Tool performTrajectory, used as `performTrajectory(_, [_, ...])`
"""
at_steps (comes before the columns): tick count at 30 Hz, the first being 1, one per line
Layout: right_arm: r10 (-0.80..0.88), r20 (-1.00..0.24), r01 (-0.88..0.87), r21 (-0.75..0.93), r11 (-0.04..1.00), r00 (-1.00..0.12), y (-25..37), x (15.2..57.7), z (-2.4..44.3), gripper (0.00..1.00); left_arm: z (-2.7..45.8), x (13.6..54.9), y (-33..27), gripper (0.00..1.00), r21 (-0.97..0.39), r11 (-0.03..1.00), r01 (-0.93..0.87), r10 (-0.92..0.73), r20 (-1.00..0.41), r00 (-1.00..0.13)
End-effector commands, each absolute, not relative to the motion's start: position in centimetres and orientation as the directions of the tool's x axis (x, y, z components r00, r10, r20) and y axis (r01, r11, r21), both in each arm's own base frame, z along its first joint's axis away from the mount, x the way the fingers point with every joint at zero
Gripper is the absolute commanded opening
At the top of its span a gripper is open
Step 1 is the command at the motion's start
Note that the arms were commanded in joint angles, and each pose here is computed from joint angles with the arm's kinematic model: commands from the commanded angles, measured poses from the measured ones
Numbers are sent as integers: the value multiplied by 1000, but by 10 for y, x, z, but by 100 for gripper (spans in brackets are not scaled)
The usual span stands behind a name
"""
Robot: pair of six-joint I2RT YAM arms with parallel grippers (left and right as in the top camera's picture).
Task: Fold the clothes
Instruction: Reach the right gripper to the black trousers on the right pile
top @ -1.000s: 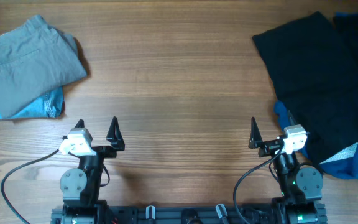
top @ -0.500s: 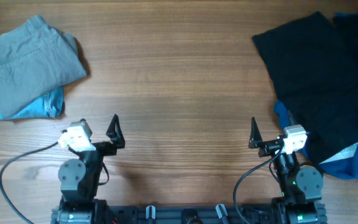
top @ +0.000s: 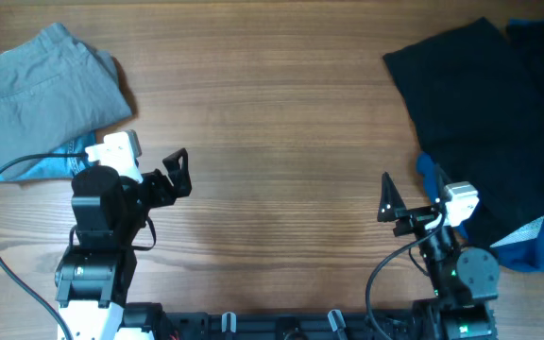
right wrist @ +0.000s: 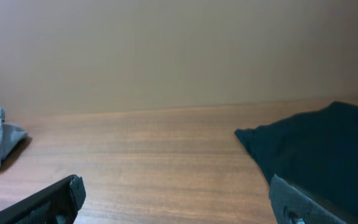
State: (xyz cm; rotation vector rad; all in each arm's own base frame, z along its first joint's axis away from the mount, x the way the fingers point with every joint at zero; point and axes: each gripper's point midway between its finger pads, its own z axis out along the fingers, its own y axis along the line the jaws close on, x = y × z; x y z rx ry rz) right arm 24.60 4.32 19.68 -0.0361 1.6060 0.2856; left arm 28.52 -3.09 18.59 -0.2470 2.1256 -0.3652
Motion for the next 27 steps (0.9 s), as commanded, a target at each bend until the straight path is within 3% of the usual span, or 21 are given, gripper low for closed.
performTrajectory(1, [91,-990,-202,112,973,-108,46,257,225,100,192,285,-33,100,-365,931,-25,-318,-775,-545])
performTrajectory(4, [52,-958,-177,105,979,-283,47,281,222,100,195,286,-33,100,-365,931,-22,-319,-779,-540])
performTrajectory(8, [16,-791,-101,98,990,-611,41,302,179,100,195,286,-33,100,-366,930,-24,-319,-777,-543])
performTrajectory(10, [10,-689,-68,86,994,-724,37,309,148,100,193,285,-33,100,-366,930,-26,-319,-773,-548])
performTrajectory(13, [-2,-588,-48,63,997,-809,27,313,108,100,192,284,-33,100,-365,931,-27,-319,-772,-551])
performTrajectory(16, [78,-631,134,-41,990,-772,-28,340,100,98,192,284,-33,100,-365,930,-27,-319,-771,-551])
performTrajectory(19, [115,-688,207,-51,977,-717,-56,365,97,84,192,284,-33,100,-365,931,-28,-319,-771,-550])
performTrajectory(20, [125,-683,218,-52,974,-719,-61,371,88,76,192,284,-33,100,-365,931,-28,-319,-771,-550])
performTrajectory(25, [44,-721,174,-106,979,-691,-68,404,64,60,192,285,-33,100,-365,931,-28,-319,-771,-552])
performTrajectory(27, [13,-645,134,-140,981,-764,-67,391,40,55,189,284,-33,100,-365,931,-33,-319,-763,-562])
